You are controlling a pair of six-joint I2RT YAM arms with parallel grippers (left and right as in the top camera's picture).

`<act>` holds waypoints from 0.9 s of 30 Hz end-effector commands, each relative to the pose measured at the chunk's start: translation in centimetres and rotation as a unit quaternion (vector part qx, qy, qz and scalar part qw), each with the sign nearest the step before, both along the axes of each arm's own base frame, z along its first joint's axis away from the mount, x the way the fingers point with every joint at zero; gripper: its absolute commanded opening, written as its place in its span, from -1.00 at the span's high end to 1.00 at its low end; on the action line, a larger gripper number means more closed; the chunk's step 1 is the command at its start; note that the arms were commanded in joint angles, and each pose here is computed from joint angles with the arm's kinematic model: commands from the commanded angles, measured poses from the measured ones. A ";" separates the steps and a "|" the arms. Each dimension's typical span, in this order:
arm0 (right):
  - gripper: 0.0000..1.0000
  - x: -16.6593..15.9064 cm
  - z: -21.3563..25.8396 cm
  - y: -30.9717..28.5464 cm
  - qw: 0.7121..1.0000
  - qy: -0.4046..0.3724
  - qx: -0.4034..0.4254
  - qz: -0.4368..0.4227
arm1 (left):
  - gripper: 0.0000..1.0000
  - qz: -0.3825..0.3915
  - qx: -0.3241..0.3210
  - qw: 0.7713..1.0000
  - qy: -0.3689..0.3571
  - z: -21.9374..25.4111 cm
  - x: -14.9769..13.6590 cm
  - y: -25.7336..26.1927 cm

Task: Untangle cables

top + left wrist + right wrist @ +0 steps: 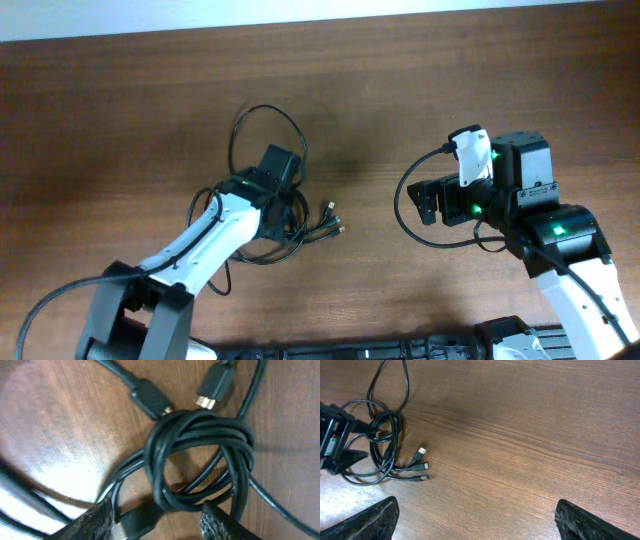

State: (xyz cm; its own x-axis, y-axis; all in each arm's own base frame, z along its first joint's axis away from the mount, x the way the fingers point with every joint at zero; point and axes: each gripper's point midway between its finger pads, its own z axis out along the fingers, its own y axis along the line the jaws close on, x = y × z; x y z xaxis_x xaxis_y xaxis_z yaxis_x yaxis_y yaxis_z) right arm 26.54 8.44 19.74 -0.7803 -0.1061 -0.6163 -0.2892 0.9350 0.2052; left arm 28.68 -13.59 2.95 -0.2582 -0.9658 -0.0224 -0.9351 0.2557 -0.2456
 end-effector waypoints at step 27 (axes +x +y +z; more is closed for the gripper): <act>-0.97 -0.2 -0.1 -0.1 1.000 0.001 -0.011 0.011 | 1.00 -0.512 0.215 0.815 -0.166 9.2 7.7 -1.6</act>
